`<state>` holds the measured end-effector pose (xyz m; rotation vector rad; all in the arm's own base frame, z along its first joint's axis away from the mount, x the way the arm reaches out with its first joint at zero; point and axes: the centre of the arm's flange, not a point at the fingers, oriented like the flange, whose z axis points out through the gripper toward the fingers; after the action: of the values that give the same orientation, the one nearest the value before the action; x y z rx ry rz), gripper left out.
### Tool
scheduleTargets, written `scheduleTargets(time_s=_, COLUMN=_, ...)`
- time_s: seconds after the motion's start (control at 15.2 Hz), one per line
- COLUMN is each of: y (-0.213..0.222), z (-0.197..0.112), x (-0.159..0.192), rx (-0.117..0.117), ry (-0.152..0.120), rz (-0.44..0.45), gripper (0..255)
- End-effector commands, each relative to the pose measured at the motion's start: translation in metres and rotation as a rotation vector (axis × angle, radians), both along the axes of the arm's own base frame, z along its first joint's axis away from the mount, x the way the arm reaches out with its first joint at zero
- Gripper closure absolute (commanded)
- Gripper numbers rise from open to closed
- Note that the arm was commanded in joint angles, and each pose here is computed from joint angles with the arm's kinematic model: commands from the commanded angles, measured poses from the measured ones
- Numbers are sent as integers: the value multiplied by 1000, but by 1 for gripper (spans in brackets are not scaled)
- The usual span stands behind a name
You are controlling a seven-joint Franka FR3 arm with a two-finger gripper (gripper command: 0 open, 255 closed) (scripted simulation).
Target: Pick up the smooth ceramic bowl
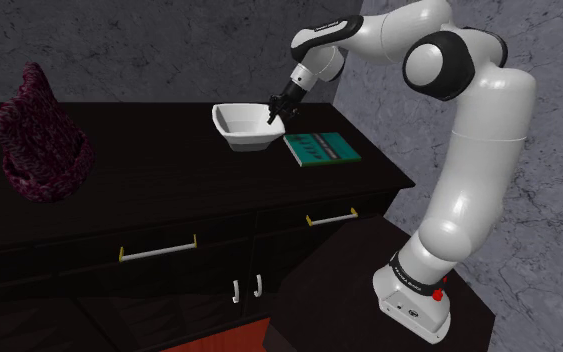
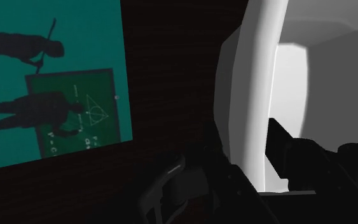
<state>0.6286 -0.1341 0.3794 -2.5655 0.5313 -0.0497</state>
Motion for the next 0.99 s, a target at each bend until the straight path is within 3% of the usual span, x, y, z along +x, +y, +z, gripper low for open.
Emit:
scheduleTargets(time_s=0.0, y=0, z=0, x=0, rx=0, ry=0, rz=0, gripper=255)
scheduleTargets(time_s=0.46, y=0, z=0, x=0, rx=0, ry=0, rz=0, gripper=255)
scheduleTargets(time_s=0.92, y=0, z=37, x=0, rx=0, ry=0, rz=0, gripper=255)
